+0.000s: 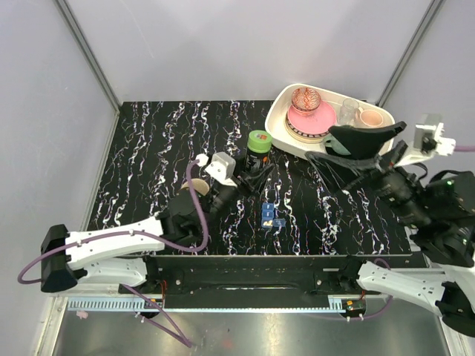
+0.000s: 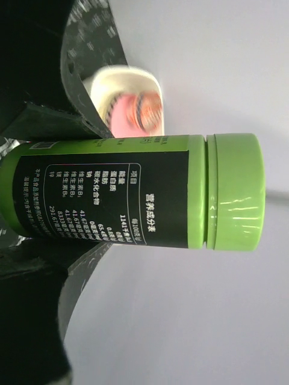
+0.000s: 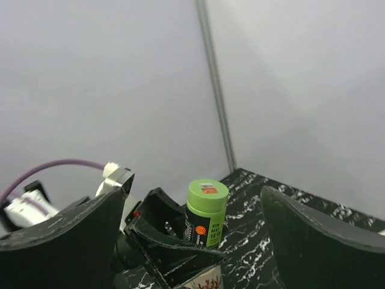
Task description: Sort the pills into containers
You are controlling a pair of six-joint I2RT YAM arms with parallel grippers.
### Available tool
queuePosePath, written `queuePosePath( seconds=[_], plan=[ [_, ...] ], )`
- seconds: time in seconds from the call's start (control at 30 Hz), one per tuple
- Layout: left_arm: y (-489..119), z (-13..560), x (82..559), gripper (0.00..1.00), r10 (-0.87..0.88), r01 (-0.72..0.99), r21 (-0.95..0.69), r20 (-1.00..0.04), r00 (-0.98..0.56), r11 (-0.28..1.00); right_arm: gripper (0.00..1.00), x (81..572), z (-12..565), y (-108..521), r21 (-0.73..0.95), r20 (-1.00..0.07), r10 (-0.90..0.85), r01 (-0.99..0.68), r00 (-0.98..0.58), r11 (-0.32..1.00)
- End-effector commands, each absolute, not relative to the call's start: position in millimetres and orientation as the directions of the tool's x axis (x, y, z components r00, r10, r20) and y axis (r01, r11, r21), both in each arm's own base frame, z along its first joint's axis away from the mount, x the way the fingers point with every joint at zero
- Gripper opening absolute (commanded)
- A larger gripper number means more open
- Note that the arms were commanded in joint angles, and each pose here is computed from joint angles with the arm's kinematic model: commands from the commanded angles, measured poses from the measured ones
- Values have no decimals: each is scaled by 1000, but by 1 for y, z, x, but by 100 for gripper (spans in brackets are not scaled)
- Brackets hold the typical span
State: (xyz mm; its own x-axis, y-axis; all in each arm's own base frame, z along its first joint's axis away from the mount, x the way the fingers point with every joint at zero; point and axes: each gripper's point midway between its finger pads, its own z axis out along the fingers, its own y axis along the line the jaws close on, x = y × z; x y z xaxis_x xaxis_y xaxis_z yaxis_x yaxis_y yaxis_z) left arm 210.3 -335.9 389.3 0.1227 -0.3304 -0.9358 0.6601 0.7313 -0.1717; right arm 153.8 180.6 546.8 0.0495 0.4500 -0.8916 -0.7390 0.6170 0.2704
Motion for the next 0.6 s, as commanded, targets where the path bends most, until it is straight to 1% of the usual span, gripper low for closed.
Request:
queuePosePath(
  seconds=[0.0,0.03,0.07,0.17,0.4,0.57],
  plan=[
    [-358,429,135,0,-428,925,-117,-902,53,362,100,117,530,203,84,-944,320,-881,79,467],
    [-361,429,124,0,-409,947,-95,-912,41,307,100,106,523,207,62,-955,289,-908,67,415],
    [-365,433,104,0,-409,976,-75,-912,16,205,100,101,521,208,54,-958,281,-918,63,393],
    [-367,435,81,0,-418,995,-56,-908,-17,80,100,91,513,211,49,-963,264,-940,45,339],
    [-368,439,59,0,-433,999,-17,-901,-31,-35,100,90,498,224,75,-971,238,-952,-2,296],
    [-374,439,56,0,-438,998,-8,-898,-32,-57,97,90,489,232,98,-971,238,-957,-31,272]
  ],
)
